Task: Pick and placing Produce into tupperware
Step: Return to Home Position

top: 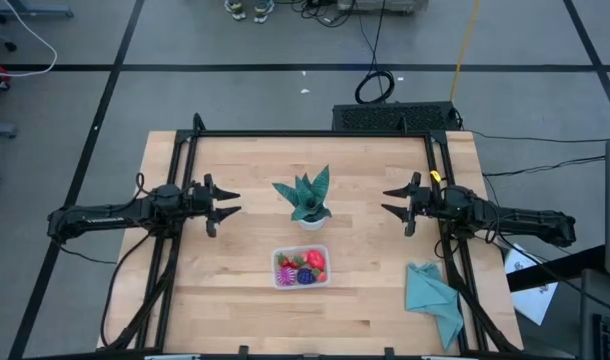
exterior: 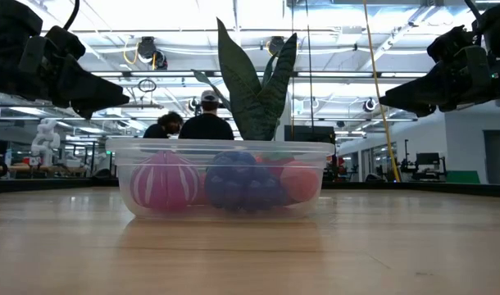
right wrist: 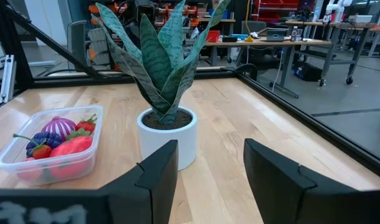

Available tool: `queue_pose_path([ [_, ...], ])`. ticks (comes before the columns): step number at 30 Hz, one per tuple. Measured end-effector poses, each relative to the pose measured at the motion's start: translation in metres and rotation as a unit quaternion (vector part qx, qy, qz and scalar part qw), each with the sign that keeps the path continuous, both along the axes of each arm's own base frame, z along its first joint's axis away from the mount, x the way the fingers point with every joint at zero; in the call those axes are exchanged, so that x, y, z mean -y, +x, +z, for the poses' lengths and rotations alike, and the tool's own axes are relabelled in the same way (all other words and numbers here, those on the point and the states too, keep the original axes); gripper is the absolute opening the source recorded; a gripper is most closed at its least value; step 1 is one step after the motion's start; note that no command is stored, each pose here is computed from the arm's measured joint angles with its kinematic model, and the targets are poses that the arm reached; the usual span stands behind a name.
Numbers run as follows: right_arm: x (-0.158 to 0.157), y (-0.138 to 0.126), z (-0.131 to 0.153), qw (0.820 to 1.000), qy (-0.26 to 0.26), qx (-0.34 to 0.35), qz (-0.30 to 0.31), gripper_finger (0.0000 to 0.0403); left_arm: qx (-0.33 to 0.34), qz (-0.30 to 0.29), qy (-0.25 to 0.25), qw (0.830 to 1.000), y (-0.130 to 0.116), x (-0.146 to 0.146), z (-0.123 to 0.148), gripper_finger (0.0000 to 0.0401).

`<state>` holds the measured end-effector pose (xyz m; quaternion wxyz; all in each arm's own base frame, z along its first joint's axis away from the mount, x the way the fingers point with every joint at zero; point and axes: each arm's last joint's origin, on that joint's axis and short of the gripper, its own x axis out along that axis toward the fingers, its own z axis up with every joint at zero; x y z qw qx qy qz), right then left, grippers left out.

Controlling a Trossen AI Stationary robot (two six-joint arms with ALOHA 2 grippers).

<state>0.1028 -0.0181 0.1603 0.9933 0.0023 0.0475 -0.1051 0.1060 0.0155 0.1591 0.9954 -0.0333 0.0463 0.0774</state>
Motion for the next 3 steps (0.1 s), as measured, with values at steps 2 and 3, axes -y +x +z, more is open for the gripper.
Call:
queue_pose_path([
  [2,0.0000,0.0000,0.0000,1.000,0.000,0.000,0.000,0.0171,0.000,0.000,0.000,1.000,0.0000,0.0000,-0.0001,0.0186],
  [3,0.0000,0.0000,0.0000,1.000,0.000,0.000,0.000,0.0171,0.000,0.000,0.000,1.000,0.0000,0.0000,0.0000,0.0186],
])
